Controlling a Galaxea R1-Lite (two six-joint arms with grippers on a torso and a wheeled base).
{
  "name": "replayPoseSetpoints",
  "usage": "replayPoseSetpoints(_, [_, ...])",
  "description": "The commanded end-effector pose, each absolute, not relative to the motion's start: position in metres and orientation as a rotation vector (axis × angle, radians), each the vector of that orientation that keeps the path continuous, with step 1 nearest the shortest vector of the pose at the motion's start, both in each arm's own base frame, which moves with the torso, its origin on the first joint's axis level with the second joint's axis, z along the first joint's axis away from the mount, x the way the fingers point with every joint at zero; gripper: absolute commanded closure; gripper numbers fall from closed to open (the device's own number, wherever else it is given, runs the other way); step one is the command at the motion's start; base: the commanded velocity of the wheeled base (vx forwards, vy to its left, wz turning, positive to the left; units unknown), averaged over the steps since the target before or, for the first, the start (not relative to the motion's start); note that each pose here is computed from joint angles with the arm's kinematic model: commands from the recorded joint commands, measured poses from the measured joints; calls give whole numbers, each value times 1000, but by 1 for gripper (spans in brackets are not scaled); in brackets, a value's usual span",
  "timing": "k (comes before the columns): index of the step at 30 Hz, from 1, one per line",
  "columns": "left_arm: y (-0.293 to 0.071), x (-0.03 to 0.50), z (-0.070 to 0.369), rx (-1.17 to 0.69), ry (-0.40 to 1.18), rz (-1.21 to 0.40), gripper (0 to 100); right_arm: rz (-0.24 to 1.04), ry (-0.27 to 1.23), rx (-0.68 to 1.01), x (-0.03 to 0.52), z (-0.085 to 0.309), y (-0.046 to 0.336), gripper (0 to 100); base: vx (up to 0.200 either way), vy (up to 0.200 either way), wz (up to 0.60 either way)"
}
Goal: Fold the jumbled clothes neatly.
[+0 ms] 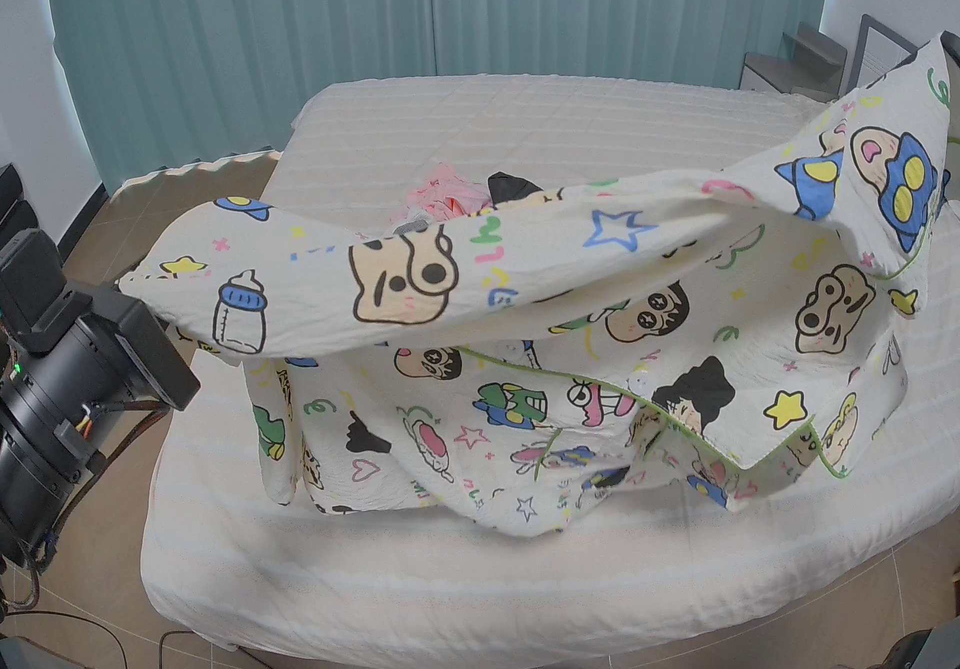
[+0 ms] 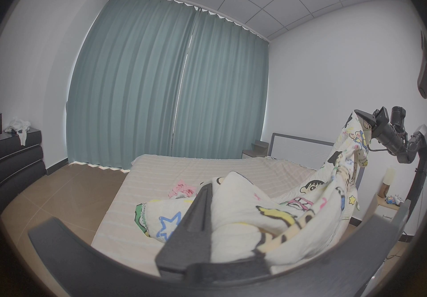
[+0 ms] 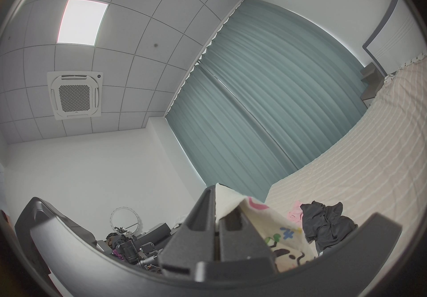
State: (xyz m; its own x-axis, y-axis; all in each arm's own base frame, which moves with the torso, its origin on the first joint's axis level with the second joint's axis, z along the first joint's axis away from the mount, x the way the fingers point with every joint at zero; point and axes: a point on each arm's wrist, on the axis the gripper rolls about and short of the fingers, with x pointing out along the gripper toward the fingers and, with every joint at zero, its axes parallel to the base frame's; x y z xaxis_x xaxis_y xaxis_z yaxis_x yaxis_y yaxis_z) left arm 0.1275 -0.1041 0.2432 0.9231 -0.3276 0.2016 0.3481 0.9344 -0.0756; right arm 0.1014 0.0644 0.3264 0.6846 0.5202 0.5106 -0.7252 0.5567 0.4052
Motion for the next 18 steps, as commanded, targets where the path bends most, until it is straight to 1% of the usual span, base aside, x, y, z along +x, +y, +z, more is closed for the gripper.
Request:
replayPoseSetpoints(1, [-102,125,244,-113,-193,-347,100,753,-347,637,101,324,64,100,0,-200,0])
replayPoseSetpoints(18, [-103,126,241,-100,-184,-349,100,748,-332,634,101,320,64,100,0,-200,0])
